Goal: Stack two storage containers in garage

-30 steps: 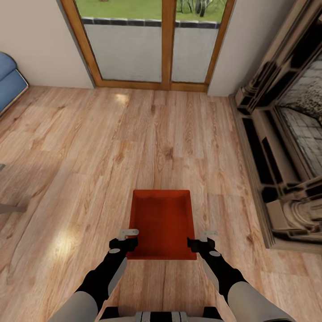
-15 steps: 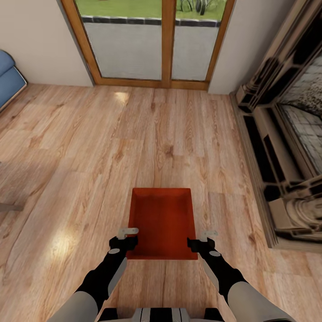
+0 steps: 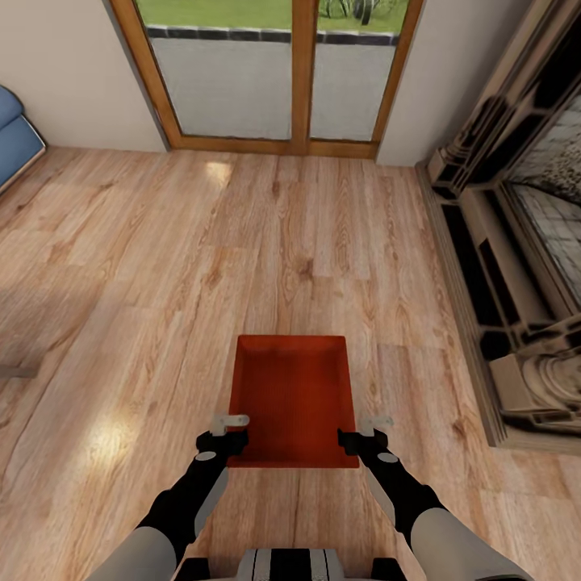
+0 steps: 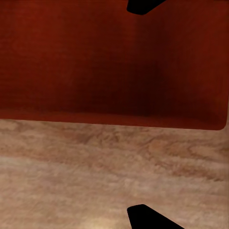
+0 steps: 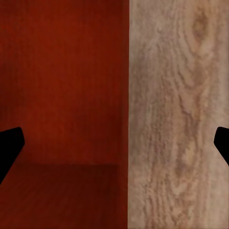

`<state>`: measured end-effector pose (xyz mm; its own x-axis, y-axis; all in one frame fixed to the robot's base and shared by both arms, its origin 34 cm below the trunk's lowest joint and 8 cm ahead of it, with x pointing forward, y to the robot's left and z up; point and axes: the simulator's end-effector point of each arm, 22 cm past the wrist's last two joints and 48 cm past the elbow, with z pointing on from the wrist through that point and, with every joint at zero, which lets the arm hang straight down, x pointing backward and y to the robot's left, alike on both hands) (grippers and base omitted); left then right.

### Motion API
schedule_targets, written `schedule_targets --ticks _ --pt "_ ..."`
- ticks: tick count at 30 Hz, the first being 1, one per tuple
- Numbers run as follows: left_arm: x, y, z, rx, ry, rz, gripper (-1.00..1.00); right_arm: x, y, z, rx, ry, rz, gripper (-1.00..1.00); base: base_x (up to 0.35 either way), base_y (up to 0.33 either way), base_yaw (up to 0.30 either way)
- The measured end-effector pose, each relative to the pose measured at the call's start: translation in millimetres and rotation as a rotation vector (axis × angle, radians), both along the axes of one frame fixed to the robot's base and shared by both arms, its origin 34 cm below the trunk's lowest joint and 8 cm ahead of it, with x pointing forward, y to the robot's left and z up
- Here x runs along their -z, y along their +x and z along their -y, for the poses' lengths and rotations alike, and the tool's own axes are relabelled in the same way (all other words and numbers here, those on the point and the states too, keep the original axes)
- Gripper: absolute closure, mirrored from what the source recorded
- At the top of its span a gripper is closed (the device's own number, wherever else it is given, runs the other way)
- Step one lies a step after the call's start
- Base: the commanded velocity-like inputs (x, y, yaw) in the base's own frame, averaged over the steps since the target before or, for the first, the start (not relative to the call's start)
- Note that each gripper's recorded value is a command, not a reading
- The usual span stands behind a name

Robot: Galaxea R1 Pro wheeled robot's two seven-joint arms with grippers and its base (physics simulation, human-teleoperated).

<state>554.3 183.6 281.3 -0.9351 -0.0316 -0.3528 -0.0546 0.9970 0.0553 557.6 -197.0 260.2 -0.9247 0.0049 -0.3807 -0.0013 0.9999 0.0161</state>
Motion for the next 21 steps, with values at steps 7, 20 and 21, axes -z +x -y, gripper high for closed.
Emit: schedule_targets --ticks 7,20,21 --pt "7.6 0.1 -0.5 0.001 0.002 0.006 -1.00 8.3 -1.7 0.0 0.000 0.000 -0.002 -1.00 0.000 0.000 0.000" --pt "5.2 4.6 1.2 0.002 0.001 0.018 -1.00 8.2 -1.5 0.0 0.000 0.000 -0.001 -1.00 0.000 0.000 0.000" --pt "5.4 4.2 1.2 0.002 0.002 0.017 -1.00 8.2 -1.5 0.0 0.000 0.000 -0.001 -1.00 0.049 0.000 0.000"
